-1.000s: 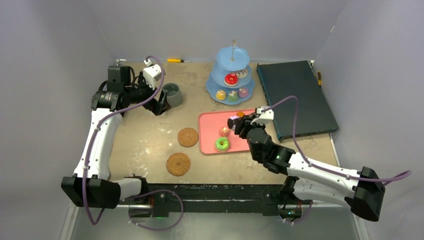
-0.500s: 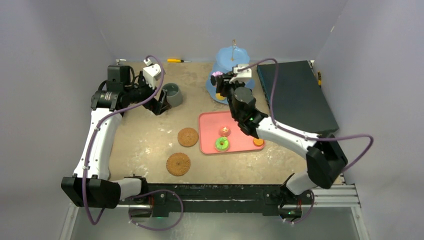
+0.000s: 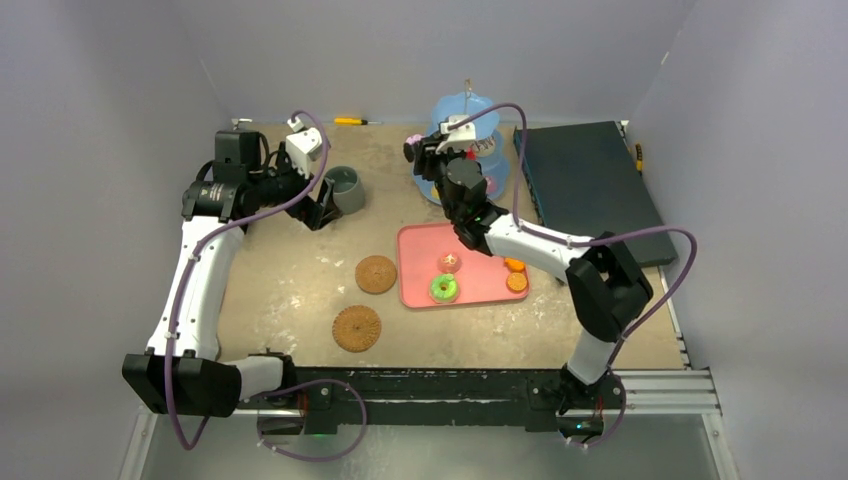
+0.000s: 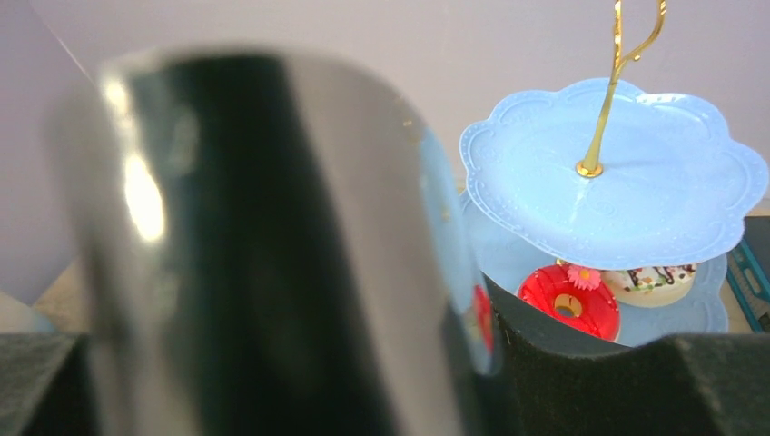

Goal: Serve the afternoon tea

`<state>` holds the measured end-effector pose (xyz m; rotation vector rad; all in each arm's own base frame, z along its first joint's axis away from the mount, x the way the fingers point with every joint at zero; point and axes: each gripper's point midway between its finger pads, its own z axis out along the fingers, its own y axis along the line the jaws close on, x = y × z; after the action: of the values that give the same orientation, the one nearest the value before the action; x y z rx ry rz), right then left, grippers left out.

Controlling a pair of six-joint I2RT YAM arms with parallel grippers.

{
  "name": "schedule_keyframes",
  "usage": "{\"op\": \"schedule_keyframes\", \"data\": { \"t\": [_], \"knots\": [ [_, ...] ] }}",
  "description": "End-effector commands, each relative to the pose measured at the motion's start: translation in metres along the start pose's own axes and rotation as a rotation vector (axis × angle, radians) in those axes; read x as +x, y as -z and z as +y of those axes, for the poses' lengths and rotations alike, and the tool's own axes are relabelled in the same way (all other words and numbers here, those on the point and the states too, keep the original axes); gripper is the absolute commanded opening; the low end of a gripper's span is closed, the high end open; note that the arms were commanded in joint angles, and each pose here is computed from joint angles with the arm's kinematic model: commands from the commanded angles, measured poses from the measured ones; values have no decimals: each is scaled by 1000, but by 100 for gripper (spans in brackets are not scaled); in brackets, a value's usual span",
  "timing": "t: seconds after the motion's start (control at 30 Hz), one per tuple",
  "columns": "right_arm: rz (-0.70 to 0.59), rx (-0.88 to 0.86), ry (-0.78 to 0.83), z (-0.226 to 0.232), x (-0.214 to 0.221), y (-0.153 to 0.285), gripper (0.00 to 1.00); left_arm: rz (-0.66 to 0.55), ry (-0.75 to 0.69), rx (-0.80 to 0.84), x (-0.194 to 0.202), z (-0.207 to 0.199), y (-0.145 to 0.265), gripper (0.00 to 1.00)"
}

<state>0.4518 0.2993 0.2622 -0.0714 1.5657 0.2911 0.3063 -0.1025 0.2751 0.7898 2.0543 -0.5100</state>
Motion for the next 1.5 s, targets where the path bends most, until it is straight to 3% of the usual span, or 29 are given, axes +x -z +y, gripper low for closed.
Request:
{"op": "schedule_keyframes", "data": {
  "t": [0.0, 0.33, 0.93, 1.47],
  "knots": [
    [-94, -13, -63, 5, -34, -13, 51, -40, -50, -12, -15, 2, 7, 90],
    [-102, 67, -57, -27, -19, -37, 51, -37, -54, -12, -15, 2, 7, 89],
    [-139, 151, -83, -45, 0, -46, 51, -24, -43, 2, -11, 3, 1, 89],
    [-157, 229, -164, -63, 18, -36, 68, -11, -49, 9, -4, 3, -1, 89]
  ]
}}
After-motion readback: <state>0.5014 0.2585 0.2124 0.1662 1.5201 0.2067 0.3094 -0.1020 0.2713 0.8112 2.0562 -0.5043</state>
